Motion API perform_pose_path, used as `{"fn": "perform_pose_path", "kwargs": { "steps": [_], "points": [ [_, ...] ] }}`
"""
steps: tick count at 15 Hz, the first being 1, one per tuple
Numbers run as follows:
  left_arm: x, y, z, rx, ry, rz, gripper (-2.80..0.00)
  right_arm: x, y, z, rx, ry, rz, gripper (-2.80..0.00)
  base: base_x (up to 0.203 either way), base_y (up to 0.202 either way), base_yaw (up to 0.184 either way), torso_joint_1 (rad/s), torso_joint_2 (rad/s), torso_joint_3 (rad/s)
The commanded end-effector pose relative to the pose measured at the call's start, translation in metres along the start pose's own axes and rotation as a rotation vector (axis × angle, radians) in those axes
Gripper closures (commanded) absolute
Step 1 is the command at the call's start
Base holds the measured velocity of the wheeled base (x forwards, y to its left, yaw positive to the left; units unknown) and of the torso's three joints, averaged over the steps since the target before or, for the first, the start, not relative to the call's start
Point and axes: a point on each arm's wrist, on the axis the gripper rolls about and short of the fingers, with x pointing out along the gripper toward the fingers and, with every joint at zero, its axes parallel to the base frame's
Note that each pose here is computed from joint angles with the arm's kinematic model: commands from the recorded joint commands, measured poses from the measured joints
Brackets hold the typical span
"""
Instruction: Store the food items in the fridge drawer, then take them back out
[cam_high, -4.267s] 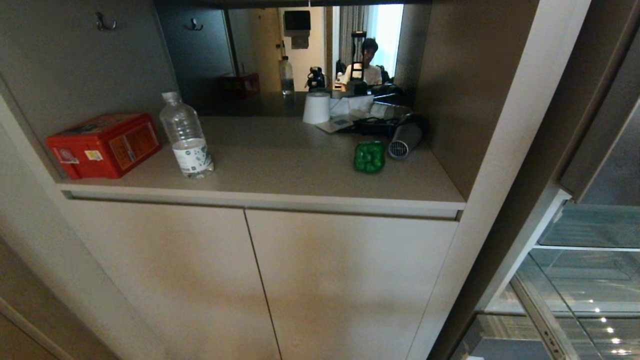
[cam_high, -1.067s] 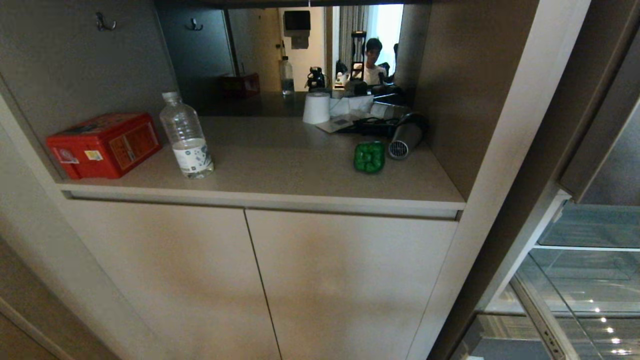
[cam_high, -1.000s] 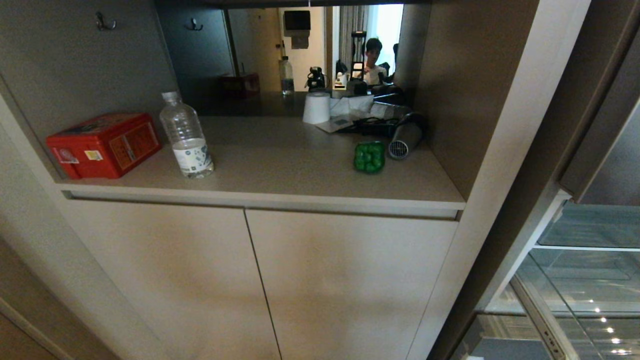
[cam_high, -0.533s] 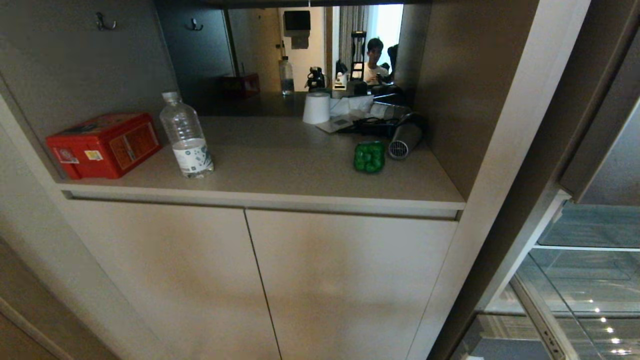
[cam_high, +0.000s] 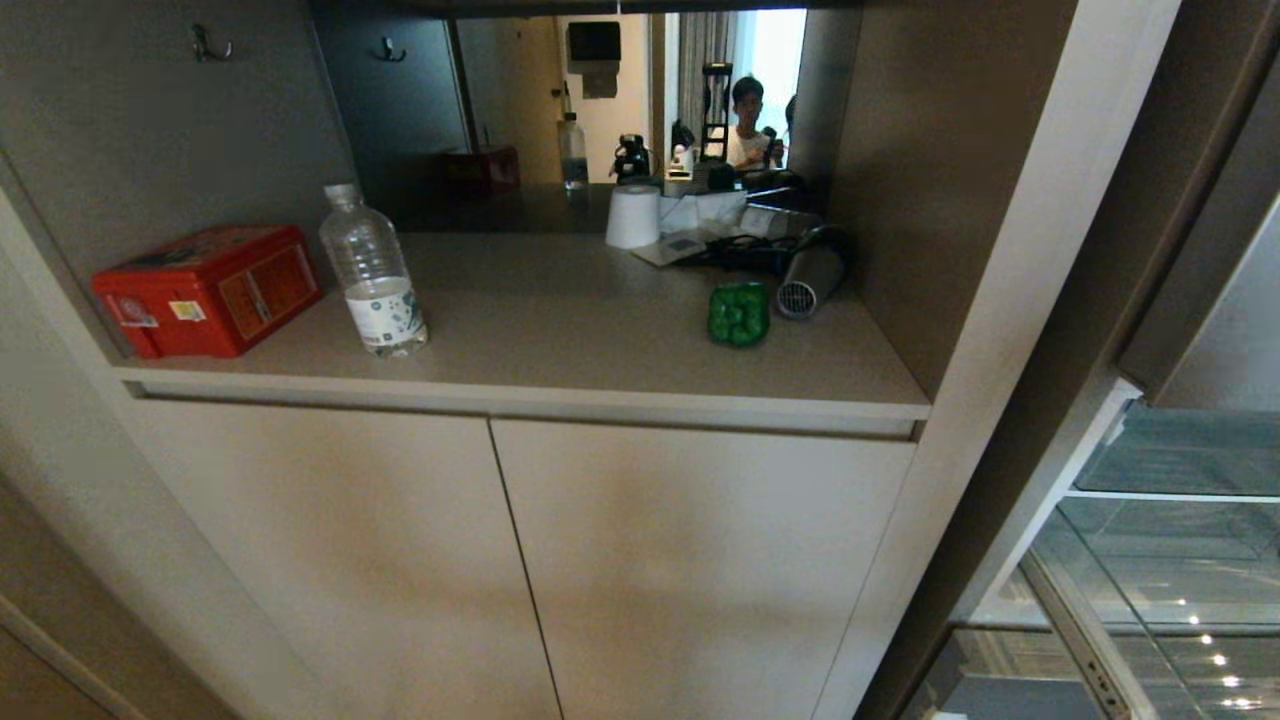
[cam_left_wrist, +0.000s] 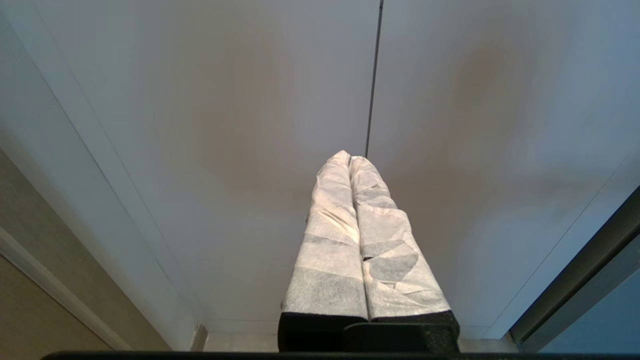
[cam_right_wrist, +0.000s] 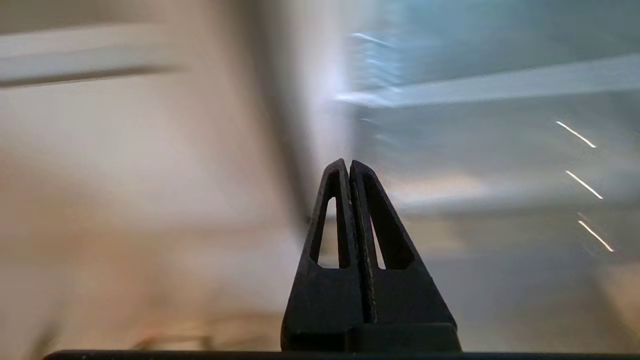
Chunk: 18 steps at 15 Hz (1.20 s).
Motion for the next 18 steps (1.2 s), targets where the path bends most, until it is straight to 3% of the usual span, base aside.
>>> {"fn": "perform_pose_path", "kwargs": {
  "steps": [1,6,10,15,18],
  "points": [
    [0.001,0.000,-0.003,0.000,0.010,0.000,0.00,-0.015,0.021,0.007,-0.034,-0.061,0.236,0.00,0.000,0.000,0.000,0.000,0.00,0.000],
    [0.001,0.000,-0.003,0.000,0.010,0.000,0.00,-0.020,0.063,0.018,-0.089,-0.016,0.637,0.00,0.000,0.000,0.000,0.000,0.00,0.000],
    [0.001,0.000,-0.003,0.000,0.010,0.000,0.00,0.011,0.106,0.050,-0.112,0.017,0.672,0.00,0.000,0.000,0.000,0.000,0.00,0.000],
    [0.001,0.000,-0.003,0.000,0.010,0.000,0.00,0.049,0.160,0.055,-0.182,0.087,0.702,0.00,0.000,0.000,0.000,0.000,0.00,0.000],
    [0.001,0.000,-0.003,0.000,0.010,0.000,0.00,0.080,0.198,0.062,-0.194,0.080,0.620,0.00,0.000,0.000,0.000,0.000,0.00,0.000]
  ]
}}
